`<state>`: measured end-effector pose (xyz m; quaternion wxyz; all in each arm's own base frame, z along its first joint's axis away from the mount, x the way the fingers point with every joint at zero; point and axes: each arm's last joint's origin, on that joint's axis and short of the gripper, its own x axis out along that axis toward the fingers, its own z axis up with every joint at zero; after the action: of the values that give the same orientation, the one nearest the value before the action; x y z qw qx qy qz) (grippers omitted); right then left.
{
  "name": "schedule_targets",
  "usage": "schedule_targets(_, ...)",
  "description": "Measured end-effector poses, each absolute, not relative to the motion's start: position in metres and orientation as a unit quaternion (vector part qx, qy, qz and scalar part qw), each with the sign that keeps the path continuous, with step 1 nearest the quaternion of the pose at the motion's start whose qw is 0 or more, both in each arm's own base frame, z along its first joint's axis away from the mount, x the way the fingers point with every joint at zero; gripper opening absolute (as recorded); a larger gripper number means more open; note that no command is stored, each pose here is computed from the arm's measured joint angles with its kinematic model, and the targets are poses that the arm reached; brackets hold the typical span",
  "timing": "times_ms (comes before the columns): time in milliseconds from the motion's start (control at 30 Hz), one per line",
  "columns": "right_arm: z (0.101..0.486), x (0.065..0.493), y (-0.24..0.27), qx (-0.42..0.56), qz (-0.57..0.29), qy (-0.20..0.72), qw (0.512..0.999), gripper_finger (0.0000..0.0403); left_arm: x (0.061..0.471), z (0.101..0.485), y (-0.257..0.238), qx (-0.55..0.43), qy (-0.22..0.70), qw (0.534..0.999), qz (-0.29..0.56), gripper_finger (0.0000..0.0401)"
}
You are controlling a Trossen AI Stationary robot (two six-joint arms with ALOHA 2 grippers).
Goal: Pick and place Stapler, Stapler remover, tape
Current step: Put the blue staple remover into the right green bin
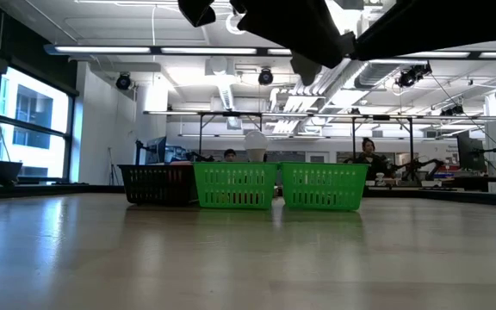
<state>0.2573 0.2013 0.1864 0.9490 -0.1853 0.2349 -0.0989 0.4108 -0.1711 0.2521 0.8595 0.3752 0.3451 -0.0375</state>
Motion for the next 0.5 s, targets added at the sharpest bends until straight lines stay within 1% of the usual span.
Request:
schedule_targets(100,0.1864,0.2572,0.2015,-0.185,-0.098,0.235,0.949,0.0131,0.411,0.2521,-0.1712,0.374,0.345,0.86,-0.04,0.0086)
schedule_targets(333,0.1864,0.2571,0.2013,-0.186,-0.101,0.234,0.949,0.0197,0.4108,0.2525,-0.1706,0.372,0.346,0.861,-0.036,0.0086)
schedule_targets(400,0.1864,0.2569,0.2015,-0.186,-0.104,0.233,0.949,0.0206,0.4109,0.2527,-0.1704,0.372,0.346,0.861,-0.036,0.0086)
schedule_targets(500,0.1869,0.257,0.2013,-0.186,-0.11,0.229,0.949,0.021,0.4107,0.2525,-0.1703,0.373,0.348,0.86,-0.036,0.0086)
